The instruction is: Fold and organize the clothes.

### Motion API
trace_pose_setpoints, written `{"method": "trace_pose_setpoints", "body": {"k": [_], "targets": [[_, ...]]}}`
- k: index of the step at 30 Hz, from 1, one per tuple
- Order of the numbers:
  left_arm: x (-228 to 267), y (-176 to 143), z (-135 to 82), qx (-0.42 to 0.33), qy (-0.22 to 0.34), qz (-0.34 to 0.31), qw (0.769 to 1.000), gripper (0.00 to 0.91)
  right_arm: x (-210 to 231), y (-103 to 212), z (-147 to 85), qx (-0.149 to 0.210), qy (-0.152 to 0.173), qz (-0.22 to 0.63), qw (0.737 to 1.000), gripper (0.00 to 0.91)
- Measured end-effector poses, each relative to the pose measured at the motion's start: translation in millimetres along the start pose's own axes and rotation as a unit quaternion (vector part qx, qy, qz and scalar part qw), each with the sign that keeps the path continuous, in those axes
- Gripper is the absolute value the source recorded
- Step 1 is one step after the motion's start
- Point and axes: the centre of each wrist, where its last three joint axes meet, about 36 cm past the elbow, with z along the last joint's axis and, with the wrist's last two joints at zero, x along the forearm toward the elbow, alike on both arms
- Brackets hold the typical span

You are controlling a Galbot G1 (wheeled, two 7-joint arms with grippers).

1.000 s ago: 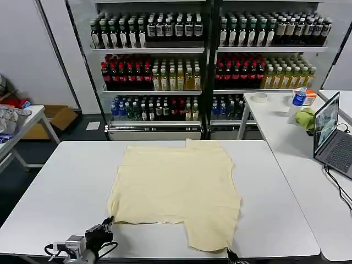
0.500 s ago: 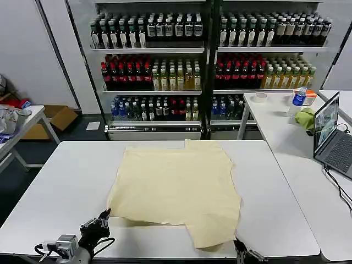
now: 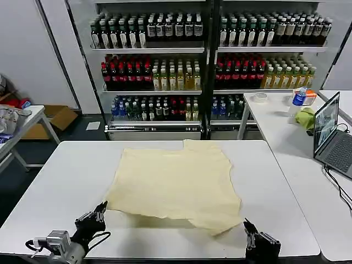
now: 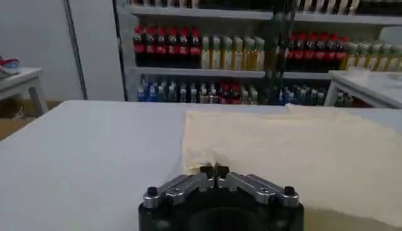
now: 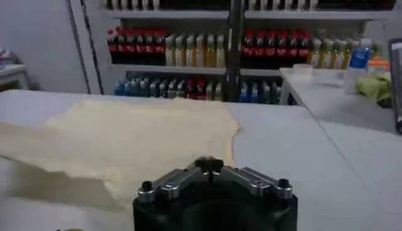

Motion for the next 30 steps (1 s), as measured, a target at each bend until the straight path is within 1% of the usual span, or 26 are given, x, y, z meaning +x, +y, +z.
{"method": "trace_pose_setpoints", "body": {"k": [6, 17, 23, 30], "targets": [[-13.2, 3.0, 0.4, 0.008, 0.000, 0.006, 1.000, 0.010, -24.9, -8.2, -1.6, -0.006, -0.027, -0.001, 1.000, 0.000], [-44.1, 7.4, 0.2, 0.030, 0.002, 0.012, 0.999, 0.010, -82.1, -18.8, -8.5, -0.002, -0.055, -0.015, 0.998, 0.000], [-64.0, 12.2, -3.9, 0.039, 0.002, 0.014, 0.999, 0.010, -114.9, -21.1, -15.2, 0.005, -0.063, -0.024, 0.998, 0.000], [-88.0, 17.2, -8.4, 0.039, 0.001, 0.012, 0.999, 0.010, -148.0, -20.8, -18.9, 0.013, -0.062, -0.029, 0.998, 0.000]]}}
